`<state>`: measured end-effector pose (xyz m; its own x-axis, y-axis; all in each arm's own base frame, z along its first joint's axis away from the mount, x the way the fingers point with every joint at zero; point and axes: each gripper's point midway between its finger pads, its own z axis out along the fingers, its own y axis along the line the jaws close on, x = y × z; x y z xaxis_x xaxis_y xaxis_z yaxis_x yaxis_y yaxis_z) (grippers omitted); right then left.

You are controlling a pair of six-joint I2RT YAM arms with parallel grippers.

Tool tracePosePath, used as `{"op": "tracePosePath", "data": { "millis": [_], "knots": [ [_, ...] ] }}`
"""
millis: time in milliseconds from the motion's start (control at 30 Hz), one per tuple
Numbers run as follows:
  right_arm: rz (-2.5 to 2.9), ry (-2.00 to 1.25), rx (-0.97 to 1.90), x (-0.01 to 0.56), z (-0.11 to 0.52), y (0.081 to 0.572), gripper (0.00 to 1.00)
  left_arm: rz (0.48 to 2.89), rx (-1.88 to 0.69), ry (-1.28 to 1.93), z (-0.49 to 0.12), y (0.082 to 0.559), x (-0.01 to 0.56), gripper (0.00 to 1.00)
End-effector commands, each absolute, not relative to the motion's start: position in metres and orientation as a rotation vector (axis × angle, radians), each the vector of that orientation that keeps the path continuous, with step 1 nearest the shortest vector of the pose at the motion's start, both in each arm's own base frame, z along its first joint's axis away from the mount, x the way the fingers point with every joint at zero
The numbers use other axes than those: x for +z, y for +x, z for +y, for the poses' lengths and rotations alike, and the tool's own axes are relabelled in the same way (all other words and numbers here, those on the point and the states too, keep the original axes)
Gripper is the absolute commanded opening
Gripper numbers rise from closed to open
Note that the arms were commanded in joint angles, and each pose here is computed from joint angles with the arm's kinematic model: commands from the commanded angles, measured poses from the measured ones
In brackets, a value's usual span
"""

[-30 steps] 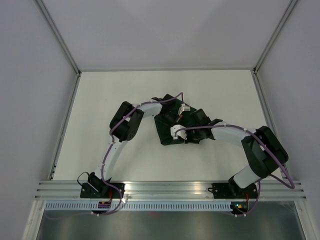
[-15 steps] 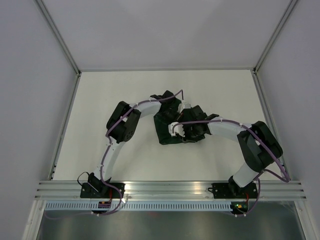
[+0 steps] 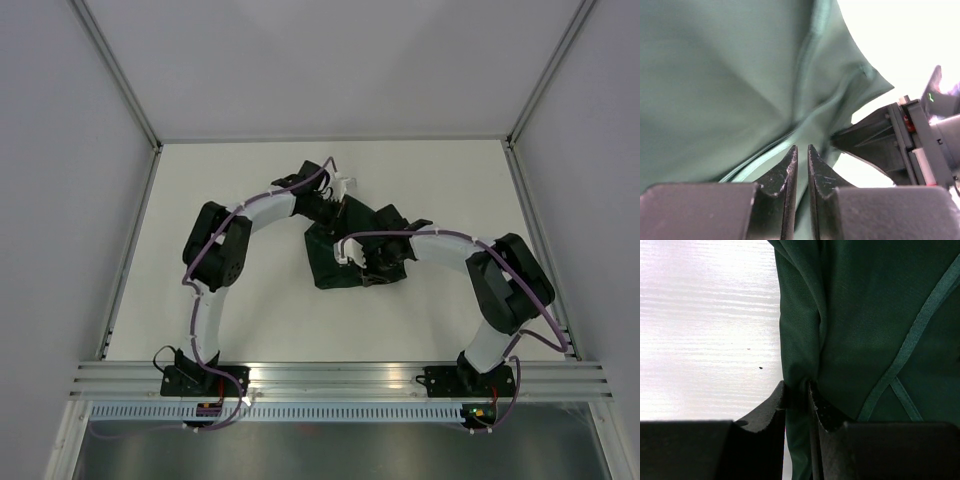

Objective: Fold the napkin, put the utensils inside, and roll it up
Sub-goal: Roll the napkin with the utensil

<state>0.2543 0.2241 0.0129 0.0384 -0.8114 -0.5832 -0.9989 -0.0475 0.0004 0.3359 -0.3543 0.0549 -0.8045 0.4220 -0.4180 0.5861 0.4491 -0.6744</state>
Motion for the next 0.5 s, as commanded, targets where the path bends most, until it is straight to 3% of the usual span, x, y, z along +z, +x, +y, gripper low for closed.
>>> {"op": "tracePosePath", "data": {
  "millis": [0, 233, 467],
  "knots": [
    [2.093, -1.989, 0.792, -0.022, 0.194, 0.201, 0.01, 2.437, -1.06, 0.537, -0.317, 0.39, 0.098, 0.17],
    [2.167, -1.978, 0.954, -0.018, 0.192, 0.201, 0.0, 2.118, -0.751, 0.141, -0.232, 0.425, 0.172, 0.14],
    [2.286, -1.94, 1.199, -0.014, 0.194, 0.209, 0.01, 1.747, -0.573, 0.224, -0.202, 0.388, 0.248, 0.13]
  ]
}}
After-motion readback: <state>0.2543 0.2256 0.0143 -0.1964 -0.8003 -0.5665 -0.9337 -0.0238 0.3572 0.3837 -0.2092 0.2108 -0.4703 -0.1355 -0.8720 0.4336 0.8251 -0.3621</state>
